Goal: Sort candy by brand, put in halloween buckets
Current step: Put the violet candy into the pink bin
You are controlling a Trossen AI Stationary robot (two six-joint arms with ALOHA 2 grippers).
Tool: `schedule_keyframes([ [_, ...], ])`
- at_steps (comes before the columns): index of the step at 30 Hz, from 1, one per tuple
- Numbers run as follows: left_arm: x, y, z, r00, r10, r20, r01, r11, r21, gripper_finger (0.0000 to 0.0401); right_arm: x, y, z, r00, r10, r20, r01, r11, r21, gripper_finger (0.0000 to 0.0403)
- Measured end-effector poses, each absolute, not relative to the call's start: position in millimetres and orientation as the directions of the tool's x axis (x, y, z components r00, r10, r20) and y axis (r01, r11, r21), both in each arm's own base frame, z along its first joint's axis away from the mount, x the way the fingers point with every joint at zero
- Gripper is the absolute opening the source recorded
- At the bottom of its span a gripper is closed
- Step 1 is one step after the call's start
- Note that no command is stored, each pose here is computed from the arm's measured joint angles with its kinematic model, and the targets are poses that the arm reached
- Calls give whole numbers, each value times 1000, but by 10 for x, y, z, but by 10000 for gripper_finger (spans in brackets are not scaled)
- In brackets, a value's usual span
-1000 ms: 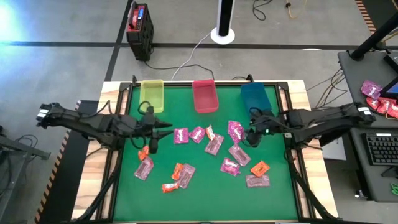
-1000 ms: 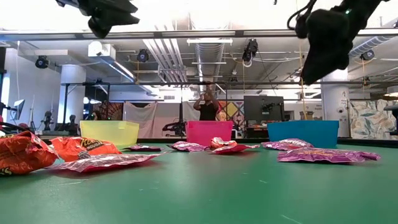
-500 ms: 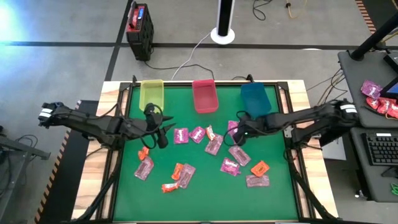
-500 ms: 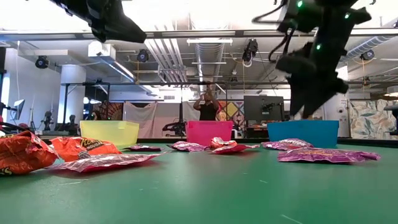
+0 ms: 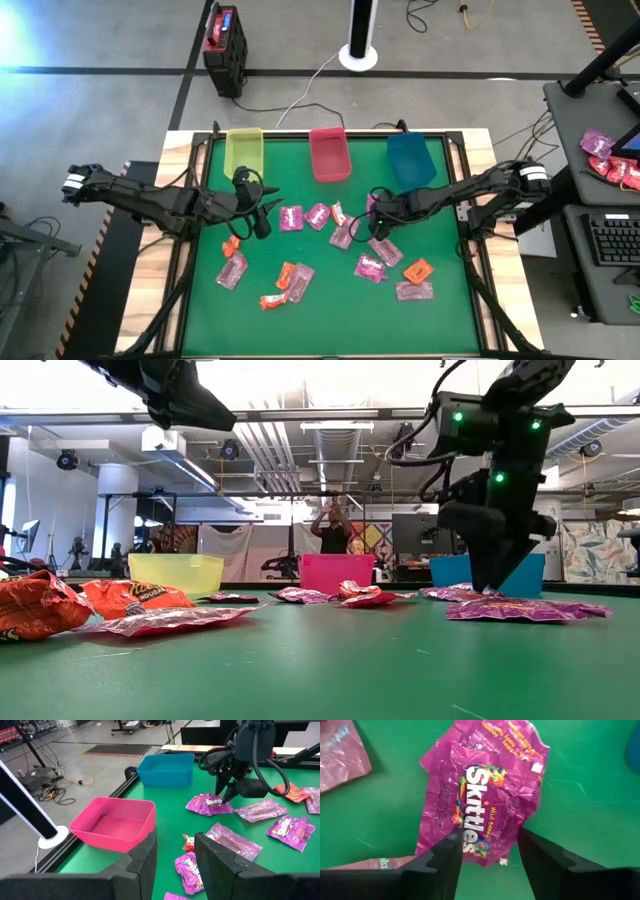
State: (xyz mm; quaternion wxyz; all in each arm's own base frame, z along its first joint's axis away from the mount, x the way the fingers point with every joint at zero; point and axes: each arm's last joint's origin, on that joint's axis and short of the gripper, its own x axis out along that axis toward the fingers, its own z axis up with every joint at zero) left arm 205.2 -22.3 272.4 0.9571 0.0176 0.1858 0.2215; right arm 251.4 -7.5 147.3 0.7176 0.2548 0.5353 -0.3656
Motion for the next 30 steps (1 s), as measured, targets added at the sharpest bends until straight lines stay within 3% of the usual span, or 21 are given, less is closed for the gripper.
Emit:
schedule_keyframes([
  [11,2116,-235,2652,820,433,-374,-434,897,88,116,2499,-60,1478,157,-208,-965,774,633,-10,21],
  [22,2164,-245,2599,811,435,-391,-458,888,36,116,2301,-33,2050,400,-165,-901,724,660,200,13],
  [30,2196,-254,2708,843,426,-330,-457,889,-21,116,2608,-353,2490,771,-373,-516,567,771,290,13],
])
